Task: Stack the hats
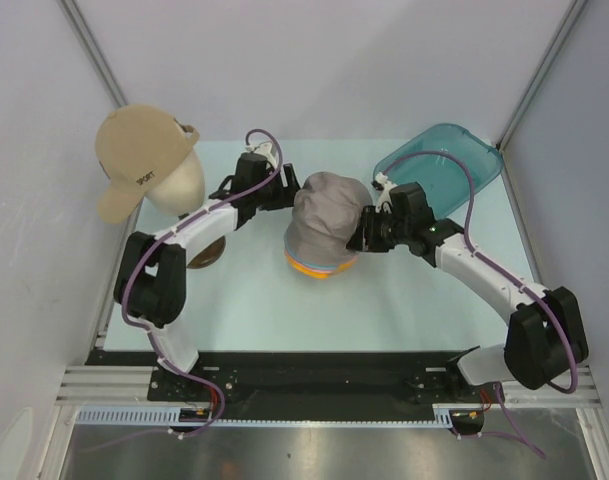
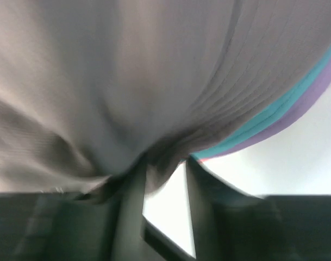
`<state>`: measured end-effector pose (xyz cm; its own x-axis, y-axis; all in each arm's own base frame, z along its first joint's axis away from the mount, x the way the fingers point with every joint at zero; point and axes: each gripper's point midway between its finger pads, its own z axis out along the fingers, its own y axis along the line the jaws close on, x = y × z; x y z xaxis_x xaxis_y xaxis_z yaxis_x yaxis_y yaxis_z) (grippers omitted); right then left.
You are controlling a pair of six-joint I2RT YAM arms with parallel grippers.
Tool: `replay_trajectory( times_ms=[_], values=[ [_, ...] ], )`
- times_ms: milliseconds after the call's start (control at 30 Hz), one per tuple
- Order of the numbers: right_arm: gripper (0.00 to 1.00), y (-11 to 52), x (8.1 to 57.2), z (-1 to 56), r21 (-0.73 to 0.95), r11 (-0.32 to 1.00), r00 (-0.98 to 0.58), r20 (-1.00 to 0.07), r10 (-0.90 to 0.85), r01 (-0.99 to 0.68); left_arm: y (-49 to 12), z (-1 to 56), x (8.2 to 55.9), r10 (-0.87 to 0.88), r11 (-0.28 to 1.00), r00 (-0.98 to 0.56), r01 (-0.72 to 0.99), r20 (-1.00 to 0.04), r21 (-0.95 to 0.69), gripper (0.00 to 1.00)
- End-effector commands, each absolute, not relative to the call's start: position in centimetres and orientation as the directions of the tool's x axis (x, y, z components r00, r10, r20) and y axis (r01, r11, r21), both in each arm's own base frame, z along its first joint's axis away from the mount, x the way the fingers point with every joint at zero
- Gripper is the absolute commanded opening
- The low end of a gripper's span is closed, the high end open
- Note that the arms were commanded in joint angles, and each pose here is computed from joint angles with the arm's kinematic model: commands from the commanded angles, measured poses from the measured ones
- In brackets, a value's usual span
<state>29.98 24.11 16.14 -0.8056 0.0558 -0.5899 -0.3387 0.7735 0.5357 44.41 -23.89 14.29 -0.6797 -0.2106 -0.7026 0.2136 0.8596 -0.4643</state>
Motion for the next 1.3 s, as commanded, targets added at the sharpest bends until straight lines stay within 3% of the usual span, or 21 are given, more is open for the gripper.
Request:
replay_trajectory(
  times_ms=[0,33,100,267,533,700,900,1267],
  values=[
    [0.48,23.0,25.7,16.0,0.521,0.775,-0.833,-0.553,-0.014,-0.358,-21.5,18.5,42.9,-0.170,0.891,-0.611,0.239,-0.773,-0.385,0.87],
    [0.57,22.5,25.5,16.5,0.516,0.779,-0.826,-0.564,-0.005,-0.357,-21.0,18.6,42.5,-0.155,0.902,-0.608,0.234,-0.779,-0.362,0.92],
    [0.67,21.0,24.6,17.6,0.491,0.793,-0.803,-0.596,0.003,-0.361,-20.3,19.5,41.7,-0.154,0.908,-0.594,0.230,-0.789,-0.351,0.95],
    [0.73,17.3,24.7,21.5,0.501,0.806,-0.754,-0.648,0.108,-0.315,-18.4,20.3,40.1,-0.166,0.929,-0.588,0.177,-0.792,-0.326,1.00],
    [0.65,15.5,30.7,26.6,0.576,0.752,-0.668,-0.700,0.252,-0.320,-17.0,21.9,38.0,-0.270,0.918,-0.572,0.091,-0.775,-0.387,1.00],
    [0.63,16.5,35.4,28.4,0.632,0.662,-0.612,-0.724,0.318,-0.404,-17.9,22.8,36.0,-0.337,0.865,-0.577,0.122,-0.744,-0.486,0.99],
    [0.61,17.8,39.4,26.9,0.675,0.606,-0.634,-0.696,0.336,-0.421,-18.7,20.8,33.8,-0.404,0.806,-0.618,0.109,-0.675,-0.582,0.86],
    [0.61,18.4,41.5,23.3,0.680,0.605,-0.679,-0.674,0.292,-0.415,-22.3,19.4,31.7,-0.473,0.654,-0.675,0.162,-0.567,-0.739,0.79]
  ],
)
